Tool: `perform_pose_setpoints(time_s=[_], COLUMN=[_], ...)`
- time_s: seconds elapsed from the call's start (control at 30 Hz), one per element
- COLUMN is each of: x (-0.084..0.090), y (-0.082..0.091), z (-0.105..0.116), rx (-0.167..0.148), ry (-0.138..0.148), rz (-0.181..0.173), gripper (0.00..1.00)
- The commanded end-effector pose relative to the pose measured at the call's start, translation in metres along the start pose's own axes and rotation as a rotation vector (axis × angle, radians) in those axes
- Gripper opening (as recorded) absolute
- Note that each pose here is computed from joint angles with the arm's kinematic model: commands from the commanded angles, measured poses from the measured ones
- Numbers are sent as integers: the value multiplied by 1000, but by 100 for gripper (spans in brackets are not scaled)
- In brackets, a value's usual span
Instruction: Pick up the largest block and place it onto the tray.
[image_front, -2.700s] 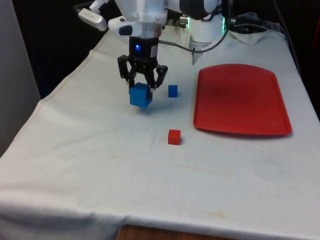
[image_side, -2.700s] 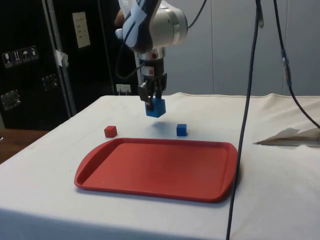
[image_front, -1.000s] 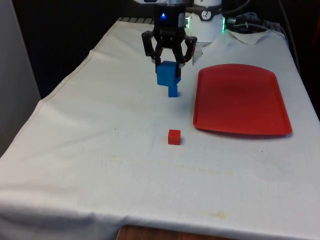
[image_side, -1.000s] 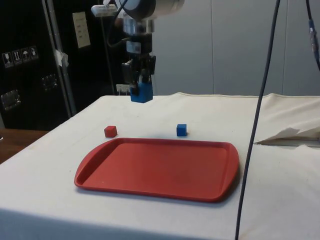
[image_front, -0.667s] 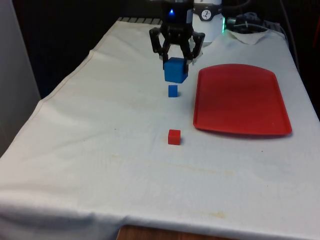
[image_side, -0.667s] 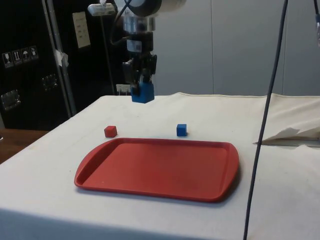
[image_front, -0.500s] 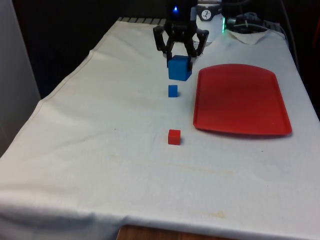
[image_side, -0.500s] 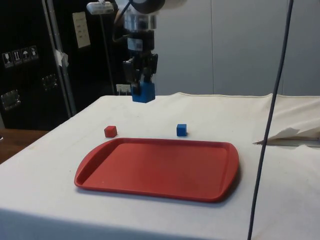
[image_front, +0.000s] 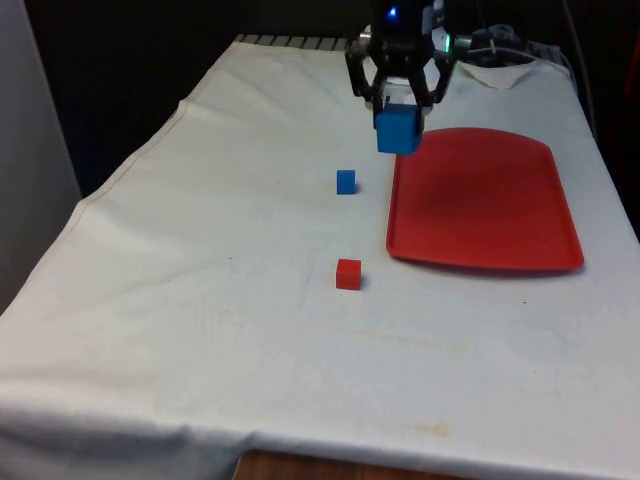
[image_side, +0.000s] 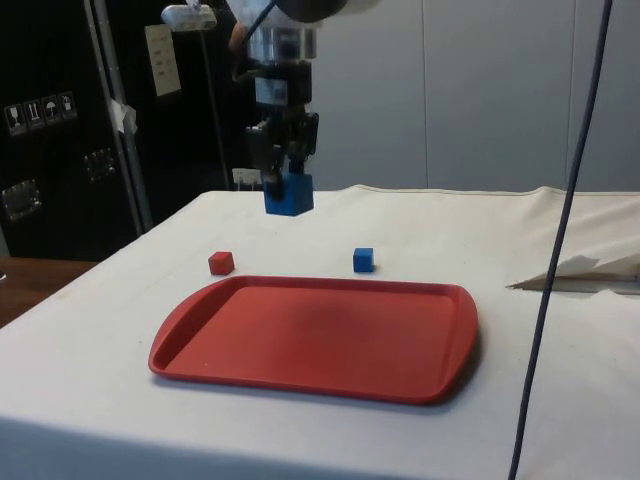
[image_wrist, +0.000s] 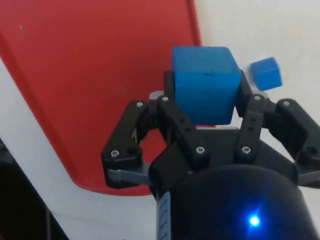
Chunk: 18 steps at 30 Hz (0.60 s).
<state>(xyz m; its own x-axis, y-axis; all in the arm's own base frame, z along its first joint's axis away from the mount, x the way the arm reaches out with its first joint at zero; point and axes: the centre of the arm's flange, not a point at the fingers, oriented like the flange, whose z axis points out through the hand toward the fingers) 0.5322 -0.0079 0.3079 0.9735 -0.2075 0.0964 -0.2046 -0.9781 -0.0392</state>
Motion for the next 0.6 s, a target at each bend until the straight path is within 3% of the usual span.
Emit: perform_pose_setpoints(time_s=[0.0, 0.1, 0.37, 0.4, 0.57], x=[-4, -6, -23, -21, -34], y=[-7, -10, -39, -36, -52], z=[4, 5, 29, 28, 45], rx=[-6, 2, -3, -9, -9], ry=[9, -3, 15, 5, 29], rz=[0, -6, -30, -32, -50], gripper=[1, 1, 1, 1, 1])
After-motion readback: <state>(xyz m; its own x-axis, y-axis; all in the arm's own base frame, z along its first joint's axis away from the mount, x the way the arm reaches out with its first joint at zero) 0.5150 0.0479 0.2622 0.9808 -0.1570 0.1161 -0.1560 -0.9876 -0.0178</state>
